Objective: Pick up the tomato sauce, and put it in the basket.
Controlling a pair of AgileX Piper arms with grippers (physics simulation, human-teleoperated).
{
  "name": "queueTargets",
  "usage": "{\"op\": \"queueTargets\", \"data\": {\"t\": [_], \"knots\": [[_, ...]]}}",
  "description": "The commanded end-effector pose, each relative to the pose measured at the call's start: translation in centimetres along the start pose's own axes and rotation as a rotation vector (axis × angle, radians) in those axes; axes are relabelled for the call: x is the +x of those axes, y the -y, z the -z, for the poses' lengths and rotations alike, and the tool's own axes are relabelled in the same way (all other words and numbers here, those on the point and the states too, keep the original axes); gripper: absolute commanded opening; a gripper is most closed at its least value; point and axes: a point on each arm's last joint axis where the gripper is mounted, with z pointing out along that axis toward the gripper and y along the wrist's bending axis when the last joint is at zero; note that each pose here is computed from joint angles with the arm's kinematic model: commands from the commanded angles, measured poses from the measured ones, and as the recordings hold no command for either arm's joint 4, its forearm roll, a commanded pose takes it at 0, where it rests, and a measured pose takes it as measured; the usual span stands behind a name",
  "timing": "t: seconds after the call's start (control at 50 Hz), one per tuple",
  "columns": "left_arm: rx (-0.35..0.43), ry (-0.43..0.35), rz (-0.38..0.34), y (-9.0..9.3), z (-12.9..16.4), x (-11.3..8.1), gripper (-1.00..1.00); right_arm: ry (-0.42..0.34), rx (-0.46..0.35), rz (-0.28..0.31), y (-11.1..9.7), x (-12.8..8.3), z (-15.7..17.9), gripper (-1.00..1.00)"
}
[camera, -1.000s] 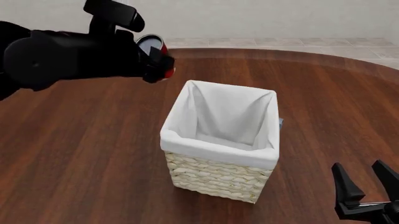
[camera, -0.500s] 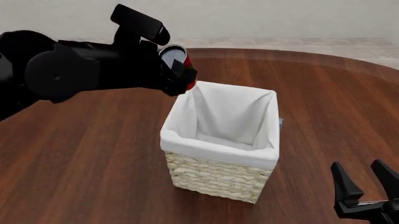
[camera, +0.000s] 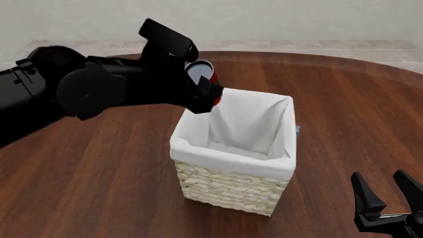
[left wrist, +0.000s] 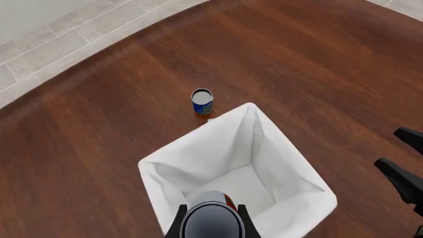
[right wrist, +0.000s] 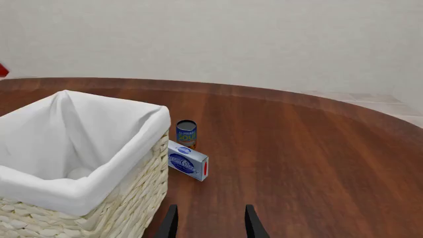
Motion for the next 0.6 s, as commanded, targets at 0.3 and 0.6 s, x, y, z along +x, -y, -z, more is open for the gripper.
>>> {"op": "queueTargets", "data": {"t": [0.3, 0.6], "knots": [[-0.011, -0.006, -0.032, -0.4, -3.8, 0.5, -1.0, -0.005, 0.001, -0.003, 0.0, 0.0, -0.2, 1.0], [0.005, -0.022, -0.029, 0.2, -6.1, 1.1, -1.0, -0.009, 0.001, -0.005, 0.0, 0.0, -0.4, 1.0]]}}
